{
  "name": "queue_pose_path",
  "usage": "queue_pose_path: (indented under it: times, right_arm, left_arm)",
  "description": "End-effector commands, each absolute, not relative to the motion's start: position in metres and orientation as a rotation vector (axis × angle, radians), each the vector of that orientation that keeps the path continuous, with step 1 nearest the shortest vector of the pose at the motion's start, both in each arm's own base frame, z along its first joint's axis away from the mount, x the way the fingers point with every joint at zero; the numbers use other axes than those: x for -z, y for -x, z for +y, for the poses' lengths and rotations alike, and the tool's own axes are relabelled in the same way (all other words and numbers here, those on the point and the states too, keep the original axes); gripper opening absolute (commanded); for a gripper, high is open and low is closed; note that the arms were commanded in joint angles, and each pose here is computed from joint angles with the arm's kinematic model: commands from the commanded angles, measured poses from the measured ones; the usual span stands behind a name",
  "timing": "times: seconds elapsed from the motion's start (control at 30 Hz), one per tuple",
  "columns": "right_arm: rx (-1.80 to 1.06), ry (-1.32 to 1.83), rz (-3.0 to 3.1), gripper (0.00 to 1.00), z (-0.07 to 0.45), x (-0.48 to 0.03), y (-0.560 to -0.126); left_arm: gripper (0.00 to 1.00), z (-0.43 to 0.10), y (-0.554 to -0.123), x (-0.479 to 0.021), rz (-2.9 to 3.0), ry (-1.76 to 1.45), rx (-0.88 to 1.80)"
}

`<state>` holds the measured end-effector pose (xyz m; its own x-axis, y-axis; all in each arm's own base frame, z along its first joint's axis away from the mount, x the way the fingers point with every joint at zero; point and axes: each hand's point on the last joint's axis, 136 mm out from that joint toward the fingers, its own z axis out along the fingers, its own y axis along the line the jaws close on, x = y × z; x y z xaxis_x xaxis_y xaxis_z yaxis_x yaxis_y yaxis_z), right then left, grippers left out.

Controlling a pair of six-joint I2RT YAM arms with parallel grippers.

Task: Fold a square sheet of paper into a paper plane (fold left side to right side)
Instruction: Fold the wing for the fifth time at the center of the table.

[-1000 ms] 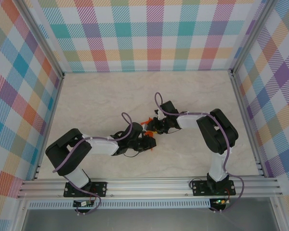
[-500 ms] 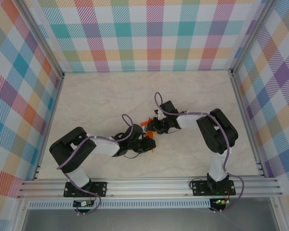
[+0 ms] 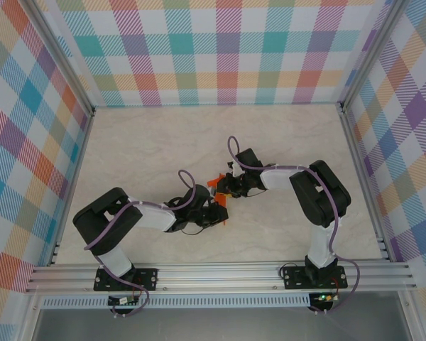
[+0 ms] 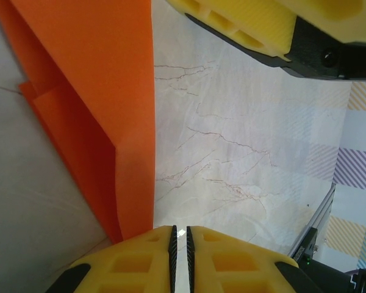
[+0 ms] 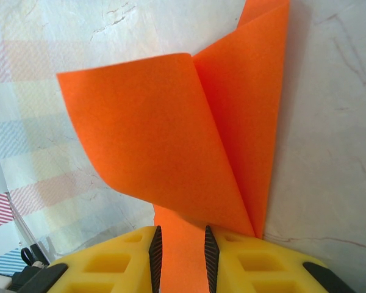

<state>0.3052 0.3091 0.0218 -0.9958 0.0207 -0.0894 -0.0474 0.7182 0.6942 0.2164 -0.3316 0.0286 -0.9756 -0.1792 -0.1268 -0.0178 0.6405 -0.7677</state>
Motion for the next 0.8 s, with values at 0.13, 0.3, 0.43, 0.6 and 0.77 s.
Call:
queue_pose_path:
  times: [0.13,0.3,0.43,0.6,0.77]
  right_arm:
    - [-1.044,0.011,2.937,0.28,0.298,0.004,-0.292]
    - [-1.034,0.013,2.936,0.28,0.298,0.002,-0.293]
    - [-1.026,0.022,2.932,0.28,0.298,0.001,-0.296]
    - [-1.011,0.021,2.907,0.28,0.298,-0.004,-0.307]
    - [-1.006,0.012,2.867,0.28,0.297,-0.010,-0.324]
  left_arm:
    - [0.14,-0.331,-0.207,-0.005,2.754,0.177,1.211]
    - [0.11,-0.321,-0.202,0.006,2.817,0.222,1.123]
    - [0.08,-0.313,-0.197,0.012,2.854,0.257,1.072]
    - [0.06,-0.302,-0.191,0.024,2.906,0.304,0.997]
    - [0.04,-0.297,-0.187,0.032,2.930,0.331,0.971]
